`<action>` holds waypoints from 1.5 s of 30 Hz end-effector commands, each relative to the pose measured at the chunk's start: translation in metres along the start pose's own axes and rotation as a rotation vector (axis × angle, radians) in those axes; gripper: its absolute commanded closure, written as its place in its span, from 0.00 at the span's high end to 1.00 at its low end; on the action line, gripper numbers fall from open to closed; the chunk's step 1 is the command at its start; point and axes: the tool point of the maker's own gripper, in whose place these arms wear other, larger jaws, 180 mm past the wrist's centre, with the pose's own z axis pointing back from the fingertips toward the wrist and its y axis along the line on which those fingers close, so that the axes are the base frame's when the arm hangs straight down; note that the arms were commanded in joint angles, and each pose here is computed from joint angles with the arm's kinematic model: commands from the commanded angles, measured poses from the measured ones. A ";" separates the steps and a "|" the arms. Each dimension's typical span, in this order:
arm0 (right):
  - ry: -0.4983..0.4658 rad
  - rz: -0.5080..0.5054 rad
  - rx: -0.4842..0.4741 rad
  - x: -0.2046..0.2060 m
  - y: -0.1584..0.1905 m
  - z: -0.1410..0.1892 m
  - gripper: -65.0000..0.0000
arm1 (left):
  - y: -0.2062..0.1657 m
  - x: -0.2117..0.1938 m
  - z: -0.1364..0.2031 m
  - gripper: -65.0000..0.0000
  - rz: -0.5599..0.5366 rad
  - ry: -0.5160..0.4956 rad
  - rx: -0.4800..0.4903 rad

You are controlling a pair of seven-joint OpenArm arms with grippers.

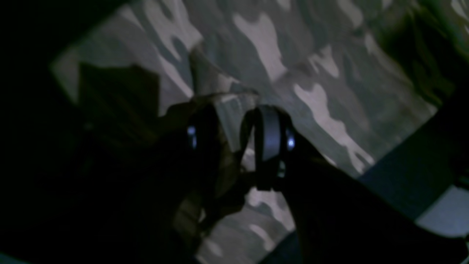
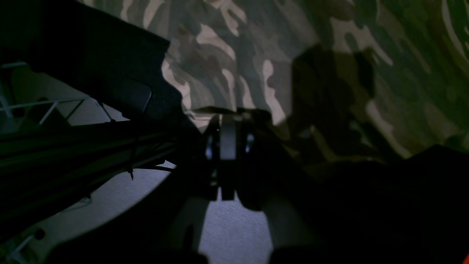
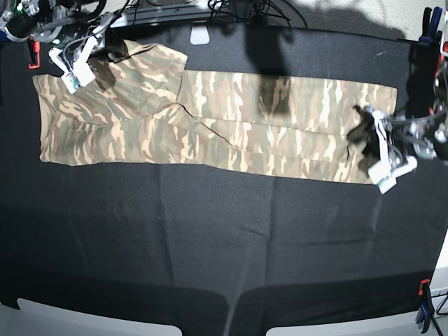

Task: Layout the t-shirt on the table in an organized manner, then fold the t-shirt properly
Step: 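Press and smooth the folded strip's end with the left gripper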

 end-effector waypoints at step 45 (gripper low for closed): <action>0.223 0.148 -0.458 -0.028 -0.082 0.028 0.00 | 0.019 -0.001 0.046 0.00 0.038 0.022 -0.023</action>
